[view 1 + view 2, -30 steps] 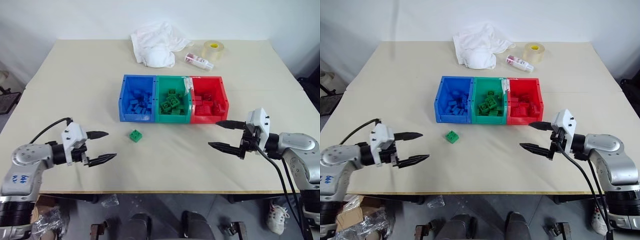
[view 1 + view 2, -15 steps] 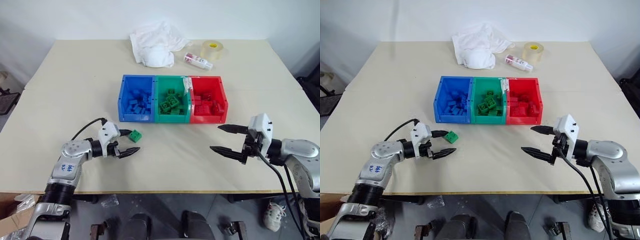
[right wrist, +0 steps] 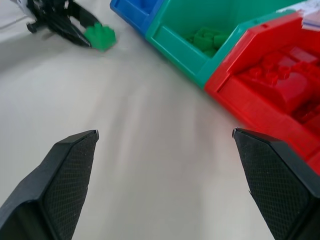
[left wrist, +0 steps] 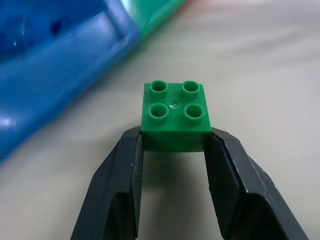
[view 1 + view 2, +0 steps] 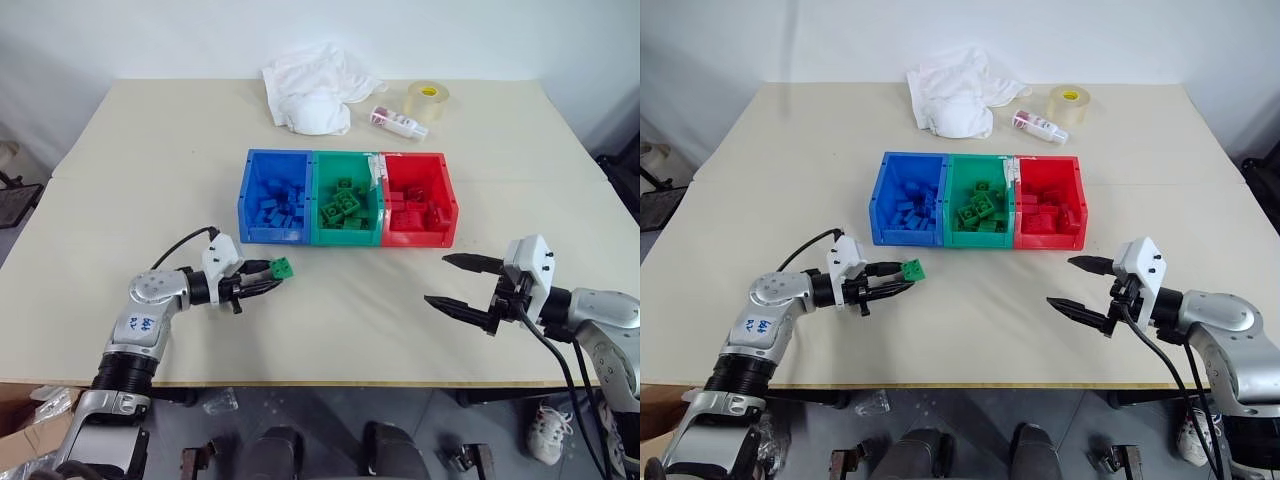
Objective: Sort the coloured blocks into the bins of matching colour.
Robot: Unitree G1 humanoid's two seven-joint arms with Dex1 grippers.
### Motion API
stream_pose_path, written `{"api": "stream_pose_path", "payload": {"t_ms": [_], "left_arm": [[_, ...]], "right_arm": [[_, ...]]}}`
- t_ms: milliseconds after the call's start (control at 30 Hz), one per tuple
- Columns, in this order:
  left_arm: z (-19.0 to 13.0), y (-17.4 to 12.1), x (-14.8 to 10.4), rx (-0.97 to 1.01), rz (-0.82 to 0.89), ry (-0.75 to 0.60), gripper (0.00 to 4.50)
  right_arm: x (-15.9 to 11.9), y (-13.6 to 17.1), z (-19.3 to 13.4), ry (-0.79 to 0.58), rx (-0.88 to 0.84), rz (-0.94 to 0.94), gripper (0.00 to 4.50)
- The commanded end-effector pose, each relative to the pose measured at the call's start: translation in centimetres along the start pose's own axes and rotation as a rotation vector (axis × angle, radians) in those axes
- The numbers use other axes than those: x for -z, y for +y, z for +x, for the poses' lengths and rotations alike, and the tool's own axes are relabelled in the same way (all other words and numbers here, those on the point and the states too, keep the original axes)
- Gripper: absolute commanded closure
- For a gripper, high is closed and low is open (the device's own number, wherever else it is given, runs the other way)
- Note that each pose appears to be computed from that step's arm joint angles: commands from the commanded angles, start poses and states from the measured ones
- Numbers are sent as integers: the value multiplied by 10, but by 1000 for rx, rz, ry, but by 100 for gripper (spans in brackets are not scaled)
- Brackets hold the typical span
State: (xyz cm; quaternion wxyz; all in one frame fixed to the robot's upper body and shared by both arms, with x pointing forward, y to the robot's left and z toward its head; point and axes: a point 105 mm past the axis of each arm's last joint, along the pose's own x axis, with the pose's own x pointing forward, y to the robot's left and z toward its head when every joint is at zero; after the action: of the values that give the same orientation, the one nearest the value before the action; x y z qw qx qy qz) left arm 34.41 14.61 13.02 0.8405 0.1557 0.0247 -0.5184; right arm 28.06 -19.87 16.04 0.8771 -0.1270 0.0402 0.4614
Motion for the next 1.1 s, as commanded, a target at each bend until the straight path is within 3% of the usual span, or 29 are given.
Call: {"api": "stream_pose_path", "payload": {"t_ms": [33, 200, 367, 633, 700, 867, 1100], "left_arm": [[13, 13, -54, 8, 110, -112, 307], [46, 47, -91, -65, 147, -144, 307], [81, 58, -105, -44, 126, -148, 307], [103, 59, -114, -39, 140, -157, 47], [96, 60, -116, -29, 151, -186, 4], [52, 56, -110, 63, 181, -233, 4], [-41, 40, -75, 67, 146, -152, 4]], "right_arm": [[-14, 0, -6, -43, 31, -44, 0], [-15, 2, -8, -54, 58, -44, 0], [-16, 4, -9, -60, 78, -46, 0], [-17, 5, -11, -62, 93, -51, 0], [-16, 5, -12, -60, 93, -52, 0], [-18, 2, -15, -40, 66, -68, 0], [-19, -13, -18, 33, -39, -113, 0]]}}
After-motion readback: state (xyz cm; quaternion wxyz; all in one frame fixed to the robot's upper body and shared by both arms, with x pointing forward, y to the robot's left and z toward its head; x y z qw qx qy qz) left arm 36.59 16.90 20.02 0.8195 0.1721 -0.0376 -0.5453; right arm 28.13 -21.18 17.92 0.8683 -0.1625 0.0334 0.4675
